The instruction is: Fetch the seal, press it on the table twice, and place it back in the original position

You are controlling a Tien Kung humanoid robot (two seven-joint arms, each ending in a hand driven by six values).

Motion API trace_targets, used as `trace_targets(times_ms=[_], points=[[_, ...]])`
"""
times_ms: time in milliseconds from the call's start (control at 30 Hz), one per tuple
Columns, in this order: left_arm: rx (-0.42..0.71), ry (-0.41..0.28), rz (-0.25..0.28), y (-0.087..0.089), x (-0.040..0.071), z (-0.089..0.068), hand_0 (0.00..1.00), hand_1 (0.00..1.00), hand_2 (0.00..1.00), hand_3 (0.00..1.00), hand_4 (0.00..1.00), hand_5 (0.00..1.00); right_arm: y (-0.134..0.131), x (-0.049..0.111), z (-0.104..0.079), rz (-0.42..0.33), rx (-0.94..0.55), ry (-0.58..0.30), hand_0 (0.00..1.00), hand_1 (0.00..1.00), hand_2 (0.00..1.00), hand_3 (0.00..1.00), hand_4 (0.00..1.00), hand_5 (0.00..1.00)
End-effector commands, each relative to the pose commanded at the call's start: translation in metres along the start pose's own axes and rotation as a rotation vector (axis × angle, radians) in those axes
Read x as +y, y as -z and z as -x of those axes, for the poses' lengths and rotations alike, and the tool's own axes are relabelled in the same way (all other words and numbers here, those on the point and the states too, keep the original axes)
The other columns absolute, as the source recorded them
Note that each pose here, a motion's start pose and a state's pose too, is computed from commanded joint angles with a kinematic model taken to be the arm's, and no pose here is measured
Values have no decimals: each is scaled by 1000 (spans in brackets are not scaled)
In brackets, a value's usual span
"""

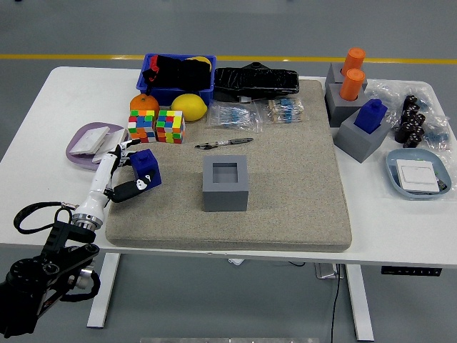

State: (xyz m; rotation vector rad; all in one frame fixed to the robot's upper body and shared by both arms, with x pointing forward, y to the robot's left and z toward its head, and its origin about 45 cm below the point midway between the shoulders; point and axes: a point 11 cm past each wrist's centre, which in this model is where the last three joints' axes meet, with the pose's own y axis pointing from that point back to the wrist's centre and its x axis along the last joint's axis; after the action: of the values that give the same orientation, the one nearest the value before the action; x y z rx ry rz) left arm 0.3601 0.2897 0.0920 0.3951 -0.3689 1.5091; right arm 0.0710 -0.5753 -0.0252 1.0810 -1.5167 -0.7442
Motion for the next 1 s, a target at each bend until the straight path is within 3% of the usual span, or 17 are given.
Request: trace_targets(times_ms=[267,500,667,1000], points=[[46,-15,88,-33,-12,0,636,551,608,829,698,2,0,0,0,0,0,1,785,683,661,618,791,449],[95,8,192,-75,-21,8,636,551,609,829,699,2,-1,0,0,1,-2,1,785,683,661,618,791,448],[129,88,245,-104,-19,26,636,552,608,829,700,2,-1,0,0,1,-3,0,785,683,661,618,792,447],[134,316,263,-141,-13,67,637,553,609,831,703,2,0,0,0,0,-3,2,785,683,661,618,792,449]])
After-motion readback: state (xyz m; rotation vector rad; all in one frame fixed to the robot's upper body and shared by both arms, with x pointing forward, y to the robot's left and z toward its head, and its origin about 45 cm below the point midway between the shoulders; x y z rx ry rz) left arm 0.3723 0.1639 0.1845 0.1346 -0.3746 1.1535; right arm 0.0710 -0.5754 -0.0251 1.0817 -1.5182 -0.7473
